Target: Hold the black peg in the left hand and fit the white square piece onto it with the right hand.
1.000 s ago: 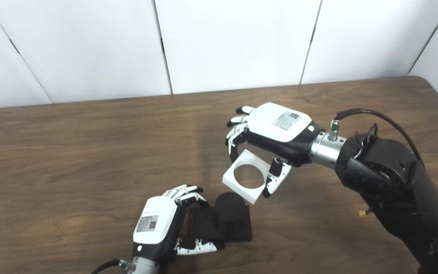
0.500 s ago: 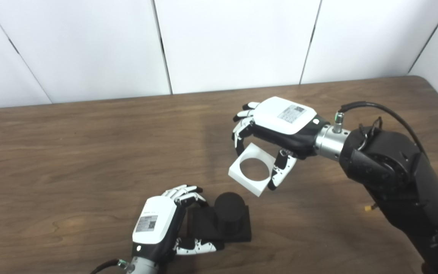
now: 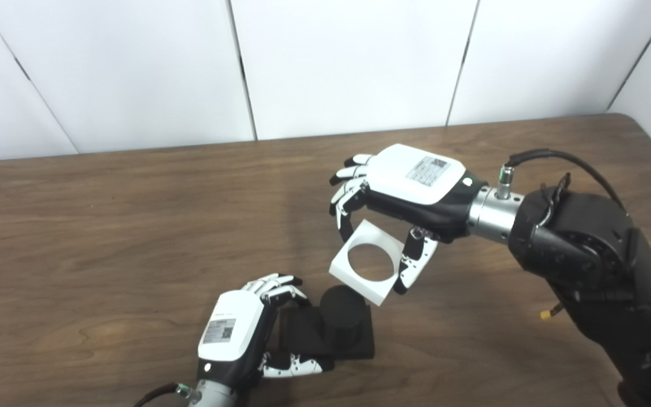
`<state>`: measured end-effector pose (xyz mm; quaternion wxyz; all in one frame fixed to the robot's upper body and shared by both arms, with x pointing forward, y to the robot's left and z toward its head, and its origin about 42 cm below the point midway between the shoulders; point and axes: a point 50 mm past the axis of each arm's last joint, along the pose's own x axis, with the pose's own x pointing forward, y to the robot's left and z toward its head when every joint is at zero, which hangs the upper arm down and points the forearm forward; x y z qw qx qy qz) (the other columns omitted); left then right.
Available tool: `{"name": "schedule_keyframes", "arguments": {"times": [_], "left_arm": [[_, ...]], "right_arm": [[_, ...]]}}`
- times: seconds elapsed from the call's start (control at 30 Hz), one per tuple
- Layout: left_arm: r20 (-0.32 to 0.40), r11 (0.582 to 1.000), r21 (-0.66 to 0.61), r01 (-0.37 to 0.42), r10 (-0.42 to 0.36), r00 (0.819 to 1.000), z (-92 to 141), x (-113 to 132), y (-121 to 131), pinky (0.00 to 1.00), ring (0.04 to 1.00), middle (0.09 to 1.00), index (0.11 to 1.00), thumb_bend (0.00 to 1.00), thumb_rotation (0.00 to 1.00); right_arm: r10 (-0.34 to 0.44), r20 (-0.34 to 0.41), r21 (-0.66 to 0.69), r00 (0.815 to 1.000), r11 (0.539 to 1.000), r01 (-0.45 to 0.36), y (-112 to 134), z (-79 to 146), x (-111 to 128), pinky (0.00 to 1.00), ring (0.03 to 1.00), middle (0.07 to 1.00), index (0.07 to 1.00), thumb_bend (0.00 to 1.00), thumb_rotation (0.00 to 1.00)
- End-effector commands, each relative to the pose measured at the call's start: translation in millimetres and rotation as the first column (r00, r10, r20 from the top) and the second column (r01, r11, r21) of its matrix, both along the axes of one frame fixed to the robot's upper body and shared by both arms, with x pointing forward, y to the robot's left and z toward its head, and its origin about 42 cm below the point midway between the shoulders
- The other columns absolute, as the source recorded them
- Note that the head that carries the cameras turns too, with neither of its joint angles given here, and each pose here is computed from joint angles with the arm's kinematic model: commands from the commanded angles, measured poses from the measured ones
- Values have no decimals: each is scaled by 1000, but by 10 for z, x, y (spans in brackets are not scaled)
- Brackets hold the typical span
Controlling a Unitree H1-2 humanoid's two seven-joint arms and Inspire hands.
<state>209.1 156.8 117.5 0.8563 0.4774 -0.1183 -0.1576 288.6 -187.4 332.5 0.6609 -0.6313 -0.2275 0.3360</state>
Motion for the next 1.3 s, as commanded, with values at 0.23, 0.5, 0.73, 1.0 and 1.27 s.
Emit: {"name": "schedule_keyframes", "arguments": {"times": [0.23,0.5,0.73,1.0,1.27], "left_arm": [[-32,1000,14,14,-13,999,-54,-8,-23,791,835,793,488,514,49],[-34,1000,16,15,-15,999,-40,-10,-38,793,836,794,488,514,48],[-33,1000,7,13,-13,999,-35,-8,-59,788,834,793,488,514,49],[-31,1000,3,11,-11,999,-30,-10,-90,794,832,791,488,514,49],[-25,1000,6,11,-11,1000,-22,0,-95,791,831,789,488,514,49]], "right_arm": [[27,58,27,998,999,-29,80,174,-109,954,902,757,481,524,133],[45,40,14,998,999,-45,113,128,-145,959,904,757,483,524,133],[47,20,11,999,999,-47,140,53,-115,965,911,762,483,524,132],[43,10,6,999,999,-43,157,-17,-58,965,917,764,483,524,132],[54,1,21,999,998,-54,223,-57,-81,985,922,767,483,524,132]]}}
